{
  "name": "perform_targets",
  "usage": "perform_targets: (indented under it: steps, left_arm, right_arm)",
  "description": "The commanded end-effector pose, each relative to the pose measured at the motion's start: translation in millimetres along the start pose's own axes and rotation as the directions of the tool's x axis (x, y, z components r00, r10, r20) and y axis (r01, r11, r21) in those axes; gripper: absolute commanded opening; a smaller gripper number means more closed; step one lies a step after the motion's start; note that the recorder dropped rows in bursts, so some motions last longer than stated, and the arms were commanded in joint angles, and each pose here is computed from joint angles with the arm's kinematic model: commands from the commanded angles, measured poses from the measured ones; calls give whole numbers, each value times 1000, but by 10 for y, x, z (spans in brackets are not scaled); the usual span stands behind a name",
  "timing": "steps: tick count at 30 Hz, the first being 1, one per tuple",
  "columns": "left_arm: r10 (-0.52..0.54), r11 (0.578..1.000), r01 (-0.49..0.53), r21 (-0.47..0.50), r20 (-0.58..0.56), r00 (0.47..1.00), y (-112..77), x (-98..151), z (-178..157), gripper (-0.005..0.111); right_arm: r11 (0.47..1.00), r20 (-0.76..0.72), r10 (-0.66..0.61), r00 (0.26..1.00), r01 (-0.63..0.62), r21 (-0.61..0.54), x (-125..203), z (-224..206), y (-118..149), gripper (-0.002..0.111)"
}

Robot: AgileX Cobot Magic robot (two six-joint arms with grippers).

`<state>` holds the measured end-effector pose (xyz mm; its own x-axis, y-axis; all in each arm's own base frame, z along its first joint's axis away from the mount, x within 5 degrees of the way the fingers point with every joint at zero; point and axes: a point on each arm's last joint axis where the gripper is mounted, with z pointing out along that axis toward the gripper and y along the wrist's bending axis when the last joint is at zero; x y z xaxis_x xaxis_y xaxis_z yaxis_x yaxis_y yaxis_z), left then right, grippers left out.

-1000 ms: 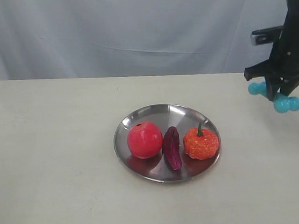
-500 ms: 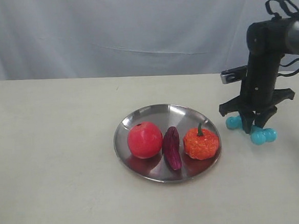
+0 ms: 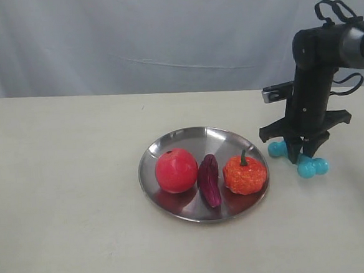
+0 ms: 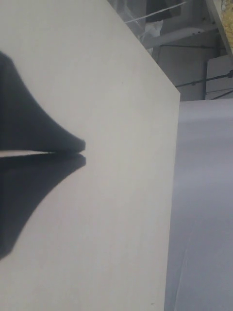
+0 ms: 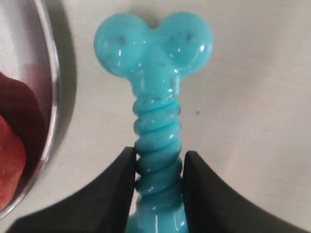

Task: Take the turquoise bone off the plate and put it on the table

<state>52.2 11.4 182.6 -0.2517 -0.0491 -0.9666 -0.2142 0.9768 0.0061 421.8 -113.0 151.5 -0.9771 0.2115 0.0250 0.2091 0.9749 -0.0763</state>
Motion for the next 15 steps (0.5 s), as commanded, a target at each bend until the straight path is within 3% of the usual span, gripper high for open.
perform_targets:
  steps: [1, 3, 5, 10, 15]
  left_arm:
    - [-2, 1000, 2, -3, 4, 1000, 2, 3, 2, 0]
    - [-2, 1000, 2, -3, 4, 1000, 2, 3, 2, 0]
    - [-2, 1000, 2, -3, 4, 1000, 2, 3, 2, 0]
    - [-2, 1000, 2, -3, 4, 1000, 2, 3, 2, 0]
    - [-2, 1000, 2, -3, 4, 1000, 2, 3, 2, 0]
  right_arm:
    - [1000, 6, -14, 1000, 14, -4, -4, 1, 10, 49]
    - [1000, -2, -21, 1000, 21, -4, 2, 1, 10, 56]
    - [1000, -14, -21, 1000, 21, -5, 14, 1, 10, 55]
    - [1000, 1, -18, 1000, 18, -3, 50, -163, -2, 49]
    - [1000, 153, -9, 988, 9, 3, 136, -717, -41, 36]
